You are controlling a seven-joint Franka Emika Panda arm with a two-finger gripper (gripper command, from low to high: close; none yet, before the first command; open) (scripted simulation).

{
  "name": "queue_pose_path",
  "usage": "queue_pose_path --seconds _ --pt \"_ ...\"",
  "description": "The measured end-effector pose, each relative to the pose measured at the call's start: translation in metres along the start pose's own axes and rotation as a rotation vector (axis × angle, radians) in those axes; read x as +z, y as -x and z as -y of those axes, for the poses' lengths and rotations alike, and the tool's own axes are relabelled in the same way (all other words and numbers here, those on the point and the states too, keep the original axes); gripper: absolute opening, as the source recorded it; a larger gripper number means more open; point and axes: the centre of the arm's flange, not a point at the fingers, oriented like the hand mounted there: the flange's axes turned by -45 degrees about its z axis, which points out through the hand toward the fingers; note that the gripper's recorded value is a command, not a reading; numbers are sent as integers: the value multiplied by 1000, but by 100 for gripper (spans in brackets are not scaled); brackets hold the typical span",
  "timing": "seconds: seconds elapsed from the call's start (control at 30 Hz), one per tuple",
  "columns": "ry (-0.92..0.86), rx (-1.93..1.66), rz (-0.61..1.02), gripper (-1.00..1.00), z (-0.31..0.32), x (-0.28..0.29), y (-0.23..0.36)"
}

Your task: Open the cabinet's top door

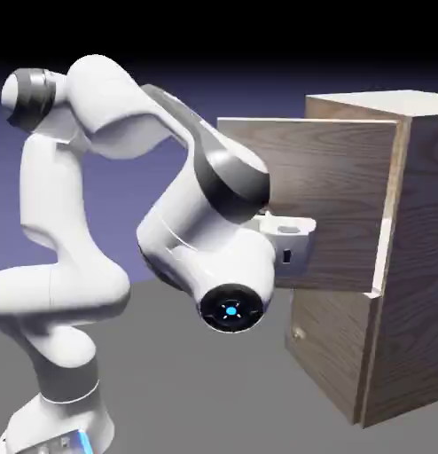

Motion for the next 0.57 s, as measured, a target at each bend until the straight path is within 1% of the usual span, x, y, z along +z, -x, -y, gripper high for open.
queue_pose_path --seconds 0.5,0.53,0.57 --pt "-376 1 0 -100 -68 -69 0" --pt "-398 0 0 100 -73 -72 0" --pt "-395 0 0 100 -73 -73 0"
